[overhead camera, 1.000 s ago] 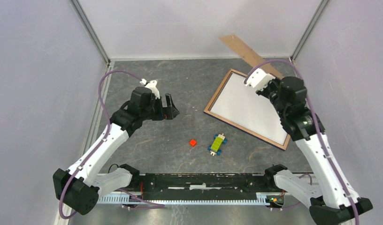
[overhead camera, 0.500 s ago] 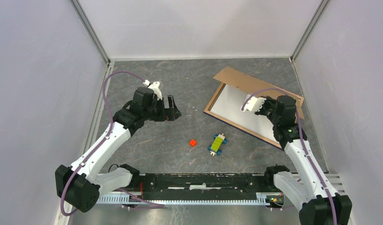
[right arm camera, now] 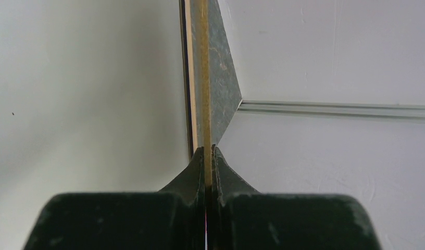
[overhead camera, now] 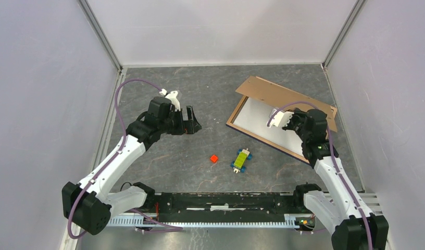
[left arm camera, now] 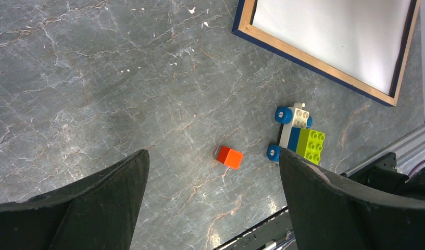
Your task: Put the photo into the frame
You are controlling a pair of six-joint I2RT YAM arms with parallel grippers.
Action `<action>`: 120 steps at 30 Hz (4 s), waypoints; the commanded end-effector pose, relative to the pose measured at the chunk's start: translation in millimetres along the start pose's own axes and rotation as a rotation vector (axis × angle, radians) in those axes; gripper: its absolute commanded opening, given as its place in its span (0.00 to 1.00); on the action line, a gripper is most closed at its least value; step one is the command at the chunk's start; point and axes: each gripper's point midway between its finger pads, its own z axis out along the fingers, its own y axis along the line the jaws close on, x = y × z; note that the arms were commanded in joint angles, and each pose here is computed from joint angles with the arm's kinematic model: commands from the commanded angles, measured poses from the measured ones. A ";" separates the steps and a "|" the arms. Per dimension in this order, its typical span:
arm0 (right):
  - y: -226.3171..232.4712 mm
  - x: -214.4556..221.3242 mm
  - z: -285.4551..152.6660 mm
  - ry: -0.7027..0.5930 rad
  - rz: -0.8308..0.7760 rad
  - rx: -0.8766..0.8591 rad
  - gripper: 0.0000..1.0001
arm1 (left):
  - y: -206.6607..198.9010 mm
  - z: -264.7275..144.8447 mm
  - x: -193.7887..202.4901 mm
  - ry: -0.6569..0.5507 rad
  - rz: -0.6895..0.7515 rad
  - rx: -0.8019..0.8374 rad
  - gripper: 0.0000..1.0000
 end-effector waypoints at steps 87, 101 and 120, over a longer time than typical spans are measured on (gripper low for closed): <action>-2.2 12.6 15.3 0.087 -0.026 0.132 0.00 | -2.1 0.5 -8.1 -0.031 0.044 0.019 1.00; 12.1 20.4 21.3 0.110 -0.088 0.093 0.14 | -3.6 -0.6 -8.8 -0.034 0.044 0.024 1.00; 31.7 4.4 4.9 0.048 0.070 -0.048 0.98 | -7.4 -2.7 -8.4 -0.036 0.037 0.044 1.00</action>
